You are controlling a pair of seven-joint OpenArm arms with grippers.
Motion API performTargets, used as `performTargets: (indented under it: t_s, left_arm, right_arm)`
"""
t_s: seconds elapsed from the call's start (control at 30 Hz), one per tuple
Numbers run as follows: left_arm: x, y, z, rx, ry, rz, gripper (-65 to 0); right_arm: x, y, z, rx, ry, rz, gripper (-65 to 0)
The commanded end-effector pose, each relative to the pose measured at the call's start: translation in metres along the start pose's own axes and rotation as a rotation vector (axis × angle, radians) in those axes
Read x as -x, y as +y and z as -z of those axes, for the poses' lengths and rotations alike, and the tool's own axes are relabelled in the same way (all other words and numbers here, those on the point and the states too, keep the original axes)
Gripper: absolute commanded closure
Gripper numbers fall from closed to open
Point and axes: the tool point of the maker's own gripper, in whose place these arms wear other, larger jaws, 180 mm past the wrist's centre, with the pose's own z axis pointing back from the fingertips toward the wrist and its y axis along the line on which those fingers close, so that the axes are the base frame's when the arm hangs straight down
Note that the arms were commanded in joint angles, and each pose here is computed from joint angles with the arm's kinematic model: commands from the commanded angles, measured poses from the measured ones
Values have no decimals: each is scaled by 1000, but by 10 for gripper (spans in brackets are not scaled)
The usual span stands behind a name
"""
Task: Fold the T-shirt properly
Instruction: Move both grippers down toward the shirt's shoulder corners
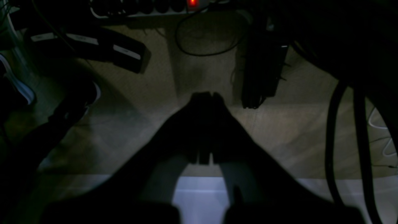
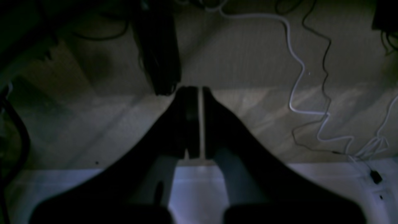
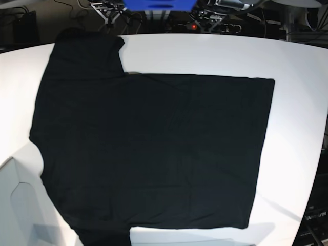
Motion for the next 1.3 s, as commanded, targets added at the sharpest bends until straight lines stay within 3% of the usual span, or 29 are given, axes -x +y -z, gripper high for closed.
performTargets:
  t_s: [0.0,1.03,1.13,1.27]
  left_arm:
    - [4,0,0,-1,10,5,0]
    - [13,4,0,-7,19,9,0]
    - [34,8,-1,-12,44,5,0]
    - [37,27,-6,-37,-25,13,0]
  right_arm:
    - [8,5,-1,-19,13,0,0]
    - [21,4,-1,-18,31,-2,0]
    - [37,3,-3,-17,41,-1,0]
    - [46,3,-9,-17,4,1,0]
